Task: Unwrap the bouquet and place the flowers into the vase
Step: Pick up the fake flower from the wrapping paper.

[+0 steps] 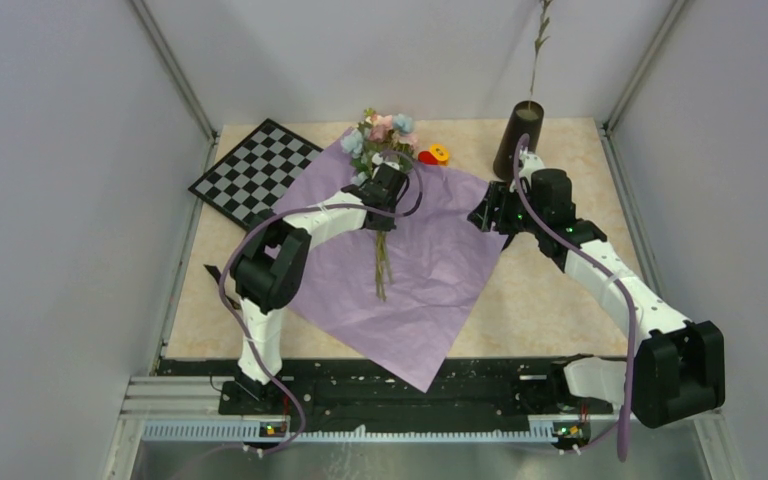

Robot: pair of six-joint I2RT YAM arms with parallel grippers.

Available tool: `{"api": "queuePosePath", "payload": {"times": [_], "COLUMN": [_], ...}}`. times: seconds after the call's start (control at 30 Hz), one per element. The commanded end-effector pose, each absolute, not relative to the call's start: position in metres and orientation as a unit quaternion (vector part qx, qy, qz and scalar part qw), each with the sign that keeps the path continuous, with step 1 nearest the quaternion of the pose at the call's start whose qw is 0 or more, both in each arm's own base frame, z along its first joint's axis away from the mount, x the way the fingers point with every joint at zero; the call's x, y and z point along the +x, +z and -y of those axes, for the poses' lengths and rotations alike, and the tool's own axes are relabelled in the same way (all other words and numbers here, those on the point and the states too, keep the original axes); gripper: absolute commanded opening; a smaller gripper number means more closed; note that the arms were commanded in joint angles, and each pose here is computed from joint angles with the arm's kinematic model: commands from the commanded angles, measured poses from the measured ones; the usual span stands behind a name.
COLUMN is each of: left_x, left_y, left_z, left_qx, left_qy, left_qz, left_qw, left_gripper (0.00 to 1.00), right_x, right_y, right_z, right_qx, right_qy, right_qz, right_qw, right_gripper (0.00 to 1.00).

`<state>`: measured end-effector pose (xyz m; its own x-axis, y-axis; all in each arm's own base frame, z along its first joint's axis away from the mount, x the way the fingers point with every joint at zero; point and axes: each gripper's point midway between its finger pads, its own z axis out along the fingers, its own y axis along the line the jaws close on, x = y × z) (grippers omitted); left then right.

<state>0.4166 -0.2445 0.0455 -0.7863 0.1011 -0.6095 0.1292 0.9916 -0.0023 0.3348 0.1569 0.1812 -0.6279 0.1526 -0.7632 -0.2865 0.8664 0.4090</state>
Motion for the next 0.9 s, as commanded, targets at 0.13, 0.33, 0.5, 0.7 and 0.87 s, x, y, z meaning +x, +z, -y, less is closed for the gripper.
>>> {"api": "queuePosePath", "payload": {"times": [0.13,0.33,0.5,0.7,0.87], "left_x": [0.420,0.422,0.418,0.412,0.404], "left_y": [0.050,0.082,0.104,0.124,0.140], "left_z": [0.248,0.251,0.252,0.249,0.251], "left_qx": [0.051,0.039,0.026,0.016,0.016], "left_qy": [-0.024,-0.047,-0.068,-0.083,-0.109], "left_qz": [-0.943,-0.933,-0.926,-0.919,-0.911], "left_qw": [0.329,0.355,0.371,0.386,0.397], "left_gripper": [0.00,0.00,0.00,0.00,0.00], "right_x": [0.335,0.335,0.335,0.336,0.336], "right_y": [0.194,0.197,0.196,0.198,0.199], "right_z": [-0.160,-0.160,-0.160,-0.159,-0.160], "right_qx": [-0.042,-0.042,-0.040,-0.039,-0.040], "right_qy": [0.264,0.264,0.265,0.264,0.266], "right_qz": [-0.854,-0.853,-0.854,-0.853,-0.852], "right_qw": [0.446,0.448,0.447,0.448,0.450], "right_gripper": [0.58,0.58,0.58,0.58,0.58]}}
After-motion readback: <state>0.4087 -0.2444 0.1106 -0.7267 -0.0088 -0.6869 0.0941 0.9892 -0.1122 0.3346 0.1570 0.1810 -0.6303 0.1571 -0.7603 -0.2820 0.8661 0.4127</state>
